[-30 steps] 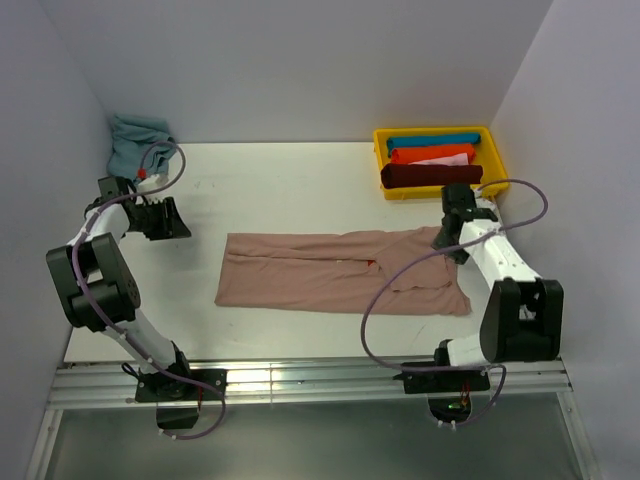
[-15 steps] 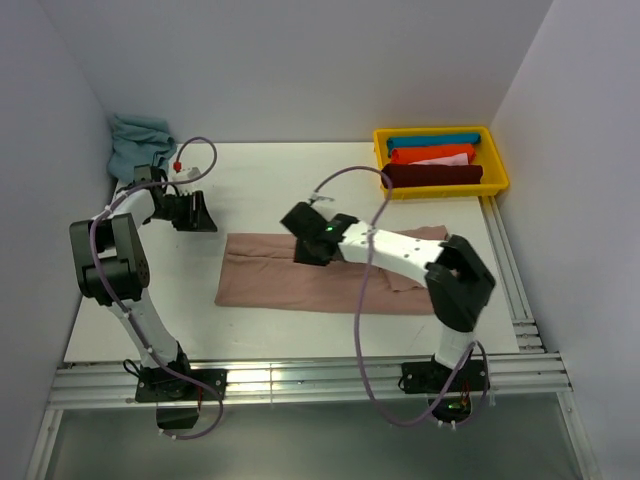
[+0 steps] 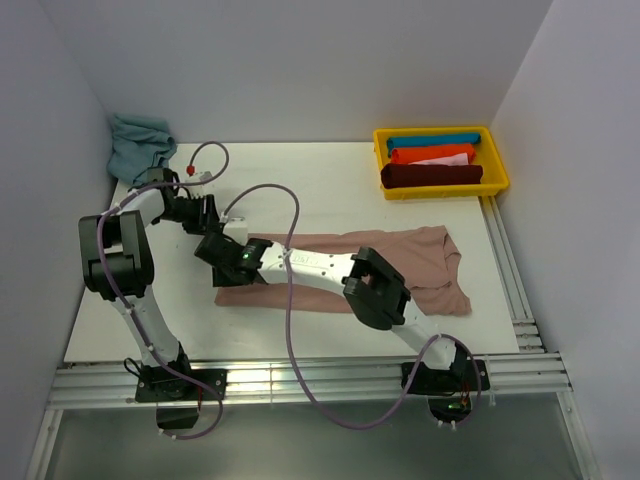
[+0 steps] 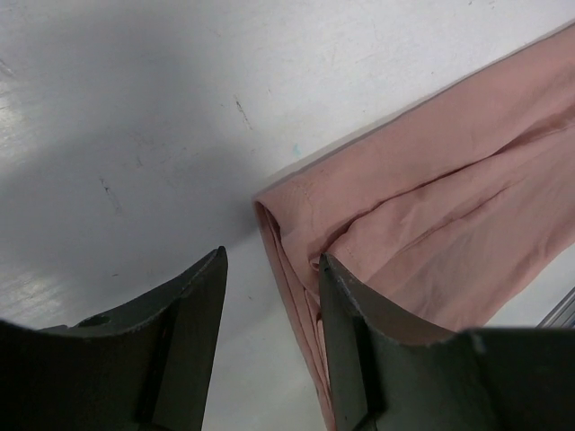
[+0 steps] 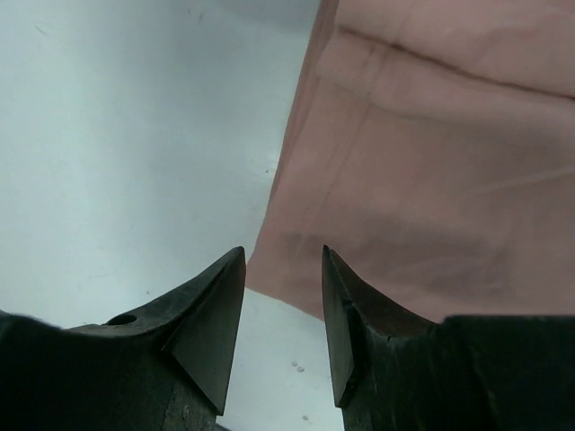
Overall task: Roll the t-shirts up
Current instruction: Fold the tshirt
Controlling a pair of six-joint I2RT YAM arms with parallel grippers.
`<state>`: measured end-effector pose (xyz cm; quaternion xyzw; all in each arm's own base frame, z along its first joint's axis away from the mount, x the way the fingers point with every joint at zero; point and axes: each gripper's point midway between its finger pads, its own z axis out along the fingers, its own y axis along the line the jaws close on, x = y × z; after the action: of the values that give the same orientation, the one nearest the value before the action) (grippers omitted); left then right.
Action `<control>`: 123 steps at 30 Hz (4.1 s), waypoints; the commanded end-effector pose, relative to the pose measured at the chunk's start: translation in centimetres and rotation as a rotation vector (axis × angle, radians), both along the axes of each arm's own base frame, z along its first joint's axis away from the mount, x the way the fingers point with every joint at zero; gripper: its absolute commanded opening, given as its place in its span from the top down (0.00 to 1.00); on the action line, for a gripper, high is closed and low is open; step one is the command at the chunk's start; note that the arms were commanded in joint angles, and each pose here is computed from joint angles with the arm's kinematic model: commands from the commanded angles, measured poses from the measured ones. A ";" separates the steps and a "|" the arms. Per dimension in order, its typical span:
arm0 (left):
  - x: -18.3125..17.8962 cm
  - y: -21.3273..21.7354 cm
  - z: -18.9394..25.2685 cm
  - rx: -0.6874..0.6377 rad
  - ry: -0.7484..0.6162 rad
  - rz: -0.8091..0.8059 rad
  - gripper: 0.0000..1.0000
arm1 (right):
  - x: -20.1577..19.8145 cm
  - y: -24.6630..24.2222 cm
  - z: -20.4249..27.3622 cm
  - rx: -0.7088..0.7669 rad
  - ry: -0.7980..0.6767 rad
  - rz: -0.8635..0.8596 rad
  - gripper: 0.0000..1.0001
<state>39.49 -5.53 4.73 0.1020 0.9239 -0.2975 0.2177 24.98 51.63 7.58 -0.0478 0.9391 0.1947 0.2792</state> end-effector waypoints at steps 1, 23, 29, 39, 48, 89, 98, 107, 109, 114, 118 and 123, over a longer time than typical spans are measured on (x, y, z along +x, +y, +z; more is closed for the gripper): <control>0.6 -0.7 0.9 -0.015 -0.030 -0.031 0.49 | 0.3 0.8 -0.3 -0.006 -0.004 0.016 0.53; 0.6 -1.6 -0.2 0.013 -0.013 -0.043 0.59 | -4.3 2.0 -1.5 -0.001 0.045 0.071 0.96; 0.8 -1.5 -0.2 0.028 -0.020 -0.034 0.69 | -6.6 2.6 -0.1 0.018 0.047 0.103 0.97; 0.9 -1.5 -0.3 0.025 -0.016 -0.028 0.86 | -7.6 3.5 -0.6 0.015 0.067 0.127 0.94; 0.7 -1.2 0.3 0.045 -0.037 -0.026 0.61 | -5.8 2.0 0.7 0.018 0.022 0.082 0.53; -4.7 -3.8 1.1 0.279 -0.087 -0.175 0.53 | 4.5 -18.3 2.8 -0.043 -0.068 -0.356 0.62; -5.0 -4.0 1.0 0.273 -0.078 -0.186 0.63 | 4.6 -18.8 2.9 -0.044 -0.070 -0.364 0.63; -6.0 -4.0 0.8 0.271 -0.064 -0.224 0.89 | 4.4 -19.5 2.4 -0.050 -0.062 -0.370 0.64; -6.2 -3.9 0.5 0.277 -0.061 -0.231 0.92 | 4.5 -19.6 2.3 -0.052 -0.060 -0.371 0.64; -6.8 -3.7 1.0 0.282 -0.080 -0.239 1.00 | 4.4 -20.0 1.9 -0.066 -0.056 -0.375 0.65; -7.2 -3.6 1.5 0.284 -0.111 -0.255 1.00 | 4.4 -20.5 1.5 -0.079 -0.049 -0.383 0.65; -7.7 -3.6 1.9 0.279 -0.141 -0.274 1.00 | 4.6 -21.2 1.1 -0.086 -0.042 -0.392 0.65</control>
<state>31.84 -8.80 5.38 0.2537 0.9295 -0.1784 0.1997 28.62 31.13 6.36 0.0956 0.9446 0.0792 0.3038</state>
